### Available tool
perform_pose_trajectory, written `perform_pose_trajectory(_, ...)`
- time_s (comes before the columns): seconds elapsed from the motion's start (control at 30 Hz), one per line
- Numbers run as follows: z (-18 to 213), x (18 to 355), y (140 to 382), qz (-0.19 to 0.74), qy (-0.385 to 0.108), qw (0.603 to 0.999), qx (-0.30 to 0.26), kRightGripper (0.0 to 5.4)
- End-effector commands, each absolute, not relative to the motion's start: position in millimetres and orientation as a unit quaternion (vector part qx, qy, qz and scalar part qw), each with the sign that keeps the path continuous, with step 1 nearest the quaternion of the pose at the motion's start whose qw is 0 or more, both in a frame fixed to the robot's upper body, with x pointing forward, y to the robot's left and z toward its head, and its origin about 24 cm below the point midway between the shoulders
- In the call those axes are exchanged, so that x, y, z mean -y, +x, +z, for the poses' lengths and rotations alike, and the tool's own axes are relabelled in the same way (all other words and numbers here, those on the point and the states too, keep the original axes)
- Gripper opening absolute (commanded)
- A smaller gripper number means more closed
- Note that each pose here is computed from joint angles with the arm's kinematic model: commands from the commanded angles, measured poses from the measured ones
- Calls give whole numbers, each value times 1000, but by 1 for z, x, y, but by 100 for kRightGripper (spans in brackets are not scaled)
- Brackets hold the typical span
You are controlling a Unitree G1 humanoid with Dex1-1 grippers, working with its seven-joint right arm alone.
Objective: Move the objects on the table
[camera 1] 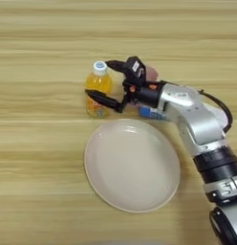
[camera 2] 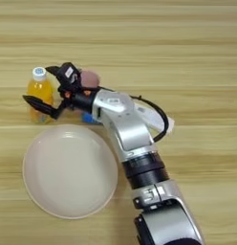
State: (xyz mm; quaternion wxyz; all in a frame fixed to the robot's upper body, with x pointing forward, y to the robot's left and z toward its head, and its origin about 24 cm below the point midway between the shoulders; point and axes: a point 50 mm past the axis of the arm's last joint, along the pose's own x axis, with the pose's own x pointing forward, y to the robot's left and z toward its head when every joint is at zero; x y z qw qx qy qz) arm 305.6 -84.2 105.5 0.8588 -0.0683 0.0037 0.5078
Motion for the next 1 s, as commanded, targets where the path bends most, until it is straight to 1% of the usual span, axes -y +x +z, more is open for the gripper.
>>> perform_pose_trajectory(0.03,128,74,315,488,-103,865,58,537)
perform_pose_trajectory(0.17,123,70,316,485,-114,865,59,537)
perform_pose_trajectory(0.37,118,66,318,473,-151,864,74,537)
perform_pose_trajectory(0.47,115,64,320,467,-160,866,77,537)
perform_pose_trajectory(0.6,116,61,321,466,-155,867,87,483)
perform_pose_trajectory(0.67,117,61,321,465,-153,867,90,465)
perform_pose_trajectory(0.77,119,61,322,464,-150,868,93,413)
perform_pose_trajectory(0.87,120,61,322,462,-146,869,97,376)
perform_pose_trajectory(0.93,121,61,322,462,-142,870,99,360)
perform_pose_trajectory(1.0,122,61,322,462,-139,870,101,356)
